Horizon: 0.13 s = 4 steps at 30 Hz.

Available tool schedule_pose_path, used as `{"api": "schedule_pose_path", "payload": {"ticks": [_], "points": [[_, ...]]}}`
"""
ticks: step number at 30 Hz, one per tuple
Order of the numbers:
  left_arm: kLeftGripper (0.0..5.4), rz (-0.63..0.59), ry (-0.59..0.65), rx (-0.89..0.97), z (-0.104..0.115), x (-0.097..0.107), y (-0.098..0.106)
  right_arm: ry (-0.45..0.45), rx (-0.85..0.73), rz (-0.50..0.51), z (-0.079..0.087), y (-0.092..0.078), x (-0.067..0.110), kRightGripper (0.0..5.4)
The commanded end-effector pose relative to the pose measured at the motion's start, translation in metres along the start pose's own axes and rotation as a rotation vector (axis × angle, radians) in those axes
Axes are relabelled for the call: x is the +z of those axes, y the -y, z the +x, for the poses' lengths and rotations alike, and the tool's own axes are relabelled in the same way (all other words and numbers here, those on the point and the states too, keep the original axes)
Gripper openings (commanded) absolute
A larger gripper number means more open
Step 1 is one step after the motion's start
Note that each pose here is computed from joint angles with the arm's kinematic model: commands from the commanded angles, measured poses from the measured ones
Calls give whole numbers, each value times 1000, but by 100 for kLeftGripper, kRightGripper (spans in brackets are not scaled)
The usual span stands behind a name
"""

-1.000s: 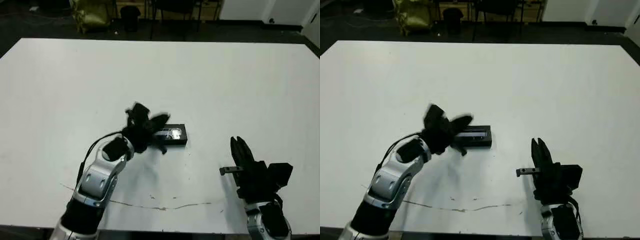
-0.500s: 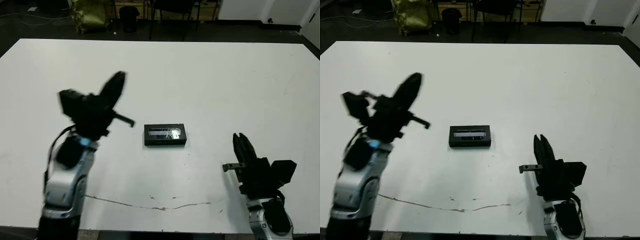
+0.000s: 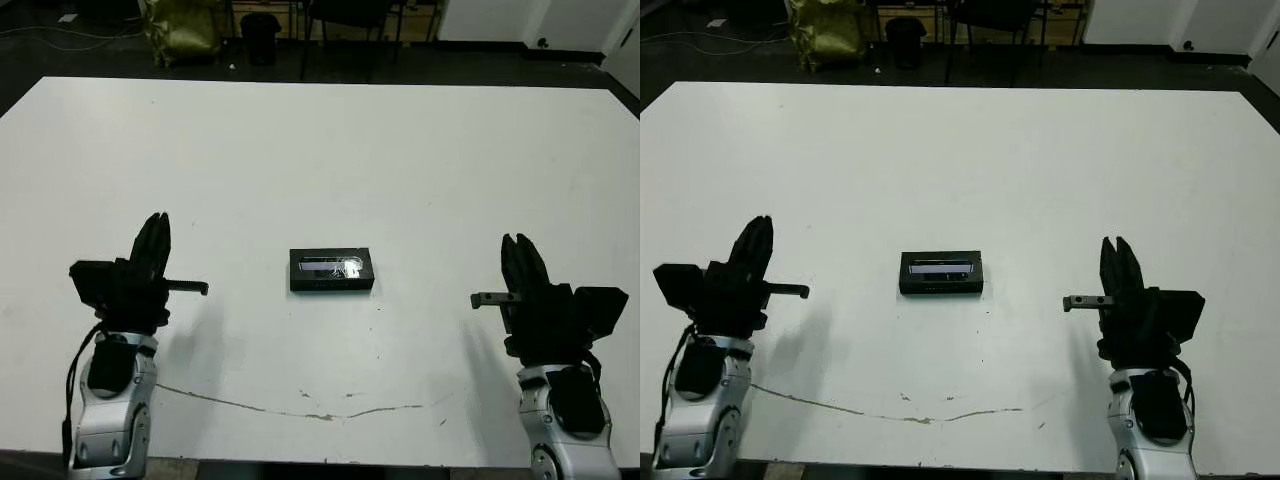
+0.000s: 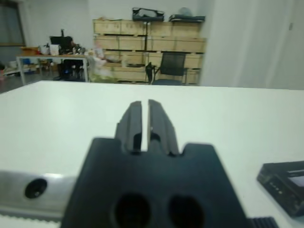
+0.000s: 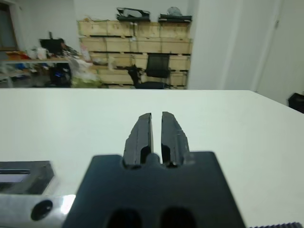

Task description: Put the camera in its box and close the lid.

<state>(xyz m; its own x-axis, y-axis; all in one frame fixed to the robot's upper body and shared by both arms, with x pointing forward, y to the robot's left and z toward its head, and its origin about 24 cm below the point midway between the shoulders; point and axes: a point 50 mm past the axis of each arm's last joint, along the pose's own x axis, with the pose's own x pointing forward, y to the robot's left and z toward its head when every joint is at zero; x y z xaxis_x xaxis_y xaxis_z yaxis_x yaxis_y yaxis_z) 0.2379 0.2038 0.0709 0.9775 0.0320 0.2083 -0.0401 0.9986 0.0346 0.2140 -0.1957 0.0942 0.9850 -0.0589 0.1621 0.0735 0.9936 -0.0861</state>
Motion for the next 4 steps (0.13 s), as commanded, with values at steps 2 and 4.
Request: {"api": "schedule_pose_path", "payload": {"ticks": [2, 4], "points": [[3, -20, -45, 38, 0, -7, -3, -48, -32, -21, 5, 1, -8, 0], [3, -27, -41, 37, 1, -6, -3, -47, -21, 1, 6, 0, -10, 0]]}}
